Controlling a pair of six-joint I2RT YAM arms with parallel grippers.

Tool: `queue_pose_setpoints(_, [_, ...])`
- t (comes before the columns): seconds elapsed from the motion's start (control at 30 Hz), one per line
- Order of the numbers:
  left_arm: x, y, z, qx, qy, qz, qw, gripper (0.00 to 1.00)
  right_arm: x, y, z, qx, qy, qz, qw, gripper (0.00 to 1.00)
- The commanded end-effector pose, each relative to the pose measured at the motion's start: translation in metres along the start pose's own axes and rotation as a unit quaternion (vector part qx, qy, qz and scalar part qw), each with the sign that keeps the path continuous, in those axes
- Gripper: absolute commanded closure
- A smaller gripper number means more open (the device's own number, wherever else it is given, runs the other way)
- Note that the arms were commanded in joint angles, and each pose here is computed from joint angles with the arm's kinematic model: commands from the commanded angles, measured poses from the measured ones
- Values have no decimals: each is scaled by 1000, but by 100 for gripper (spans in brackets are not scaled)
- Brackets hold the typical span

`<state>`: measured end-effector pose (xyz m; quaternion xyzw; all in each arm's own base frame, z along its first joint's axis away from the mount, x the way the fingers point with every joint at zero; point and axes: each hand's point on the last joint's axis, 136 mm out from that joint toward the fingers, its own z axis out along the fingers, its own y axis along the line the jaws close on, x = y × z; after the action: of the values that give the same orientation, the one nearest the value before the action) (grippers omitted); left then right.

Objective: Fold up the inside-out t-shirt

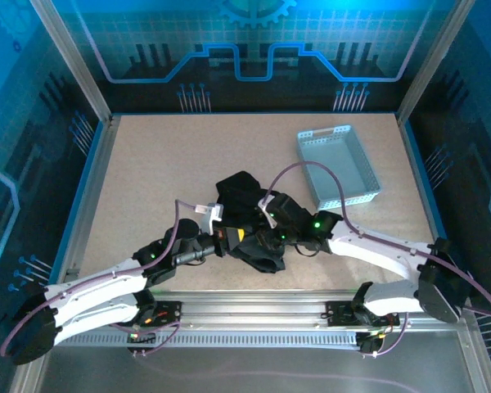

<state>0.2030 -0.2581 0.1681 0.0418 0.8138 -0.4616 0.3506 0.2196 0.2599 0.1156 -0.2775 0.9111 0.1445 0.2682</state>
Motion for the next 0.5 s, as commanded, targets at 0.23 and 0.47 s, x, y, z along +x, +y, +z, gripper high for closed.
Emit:
queue_pose_setpoints(0.23, [-3, 4, 0, -2, -8, -18, 1000, 100, -19, -17, -5, 33, -38, 36, 998, 94])
queue_pose_setpoints(0.47, [2, 71, -3, -129, -15, -112, 985, 100, -3, -14, -35, -2, -95, 41, 995, 100])
